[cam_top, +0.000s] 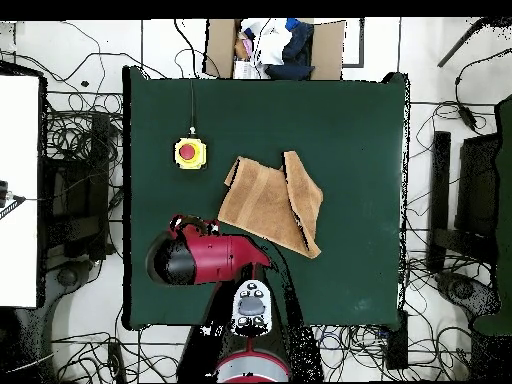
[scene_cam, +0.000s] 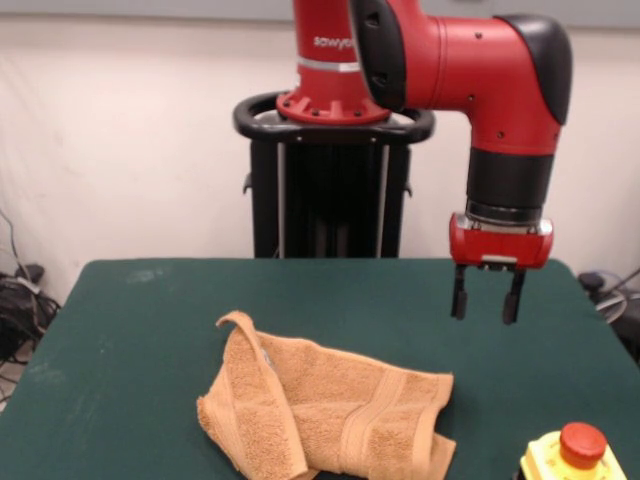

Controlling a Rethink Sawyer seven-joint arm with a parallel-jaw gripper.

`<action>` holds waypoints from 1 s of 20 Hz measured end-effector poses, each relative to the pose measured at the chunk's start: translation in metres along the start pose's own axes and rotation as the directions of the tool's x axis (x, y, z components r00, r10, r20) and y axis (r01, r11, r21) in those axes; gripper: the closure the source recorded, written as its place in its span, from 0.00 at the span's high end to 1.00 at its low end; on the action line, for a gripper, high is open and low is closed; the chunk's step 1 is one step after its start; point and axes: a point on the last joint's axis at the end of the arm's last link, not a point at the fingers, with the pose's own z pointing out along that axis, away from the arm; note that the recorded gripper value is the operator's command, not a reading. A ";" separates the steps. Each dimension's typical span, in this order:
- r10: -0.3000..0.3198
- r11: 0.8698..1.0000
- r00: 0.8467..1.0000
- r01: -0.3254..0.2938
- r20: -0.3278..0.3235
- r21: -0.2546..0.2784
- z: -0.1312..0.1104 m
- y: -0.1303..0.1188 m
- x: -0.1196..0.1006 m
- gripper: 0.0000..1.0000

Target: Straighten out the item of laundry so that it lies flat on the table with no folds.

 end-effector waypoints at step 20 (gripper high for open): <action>0.221 0.967 0.975 -0.221 -0.012 -0.125 -0.036 0.113 -0.047 1.00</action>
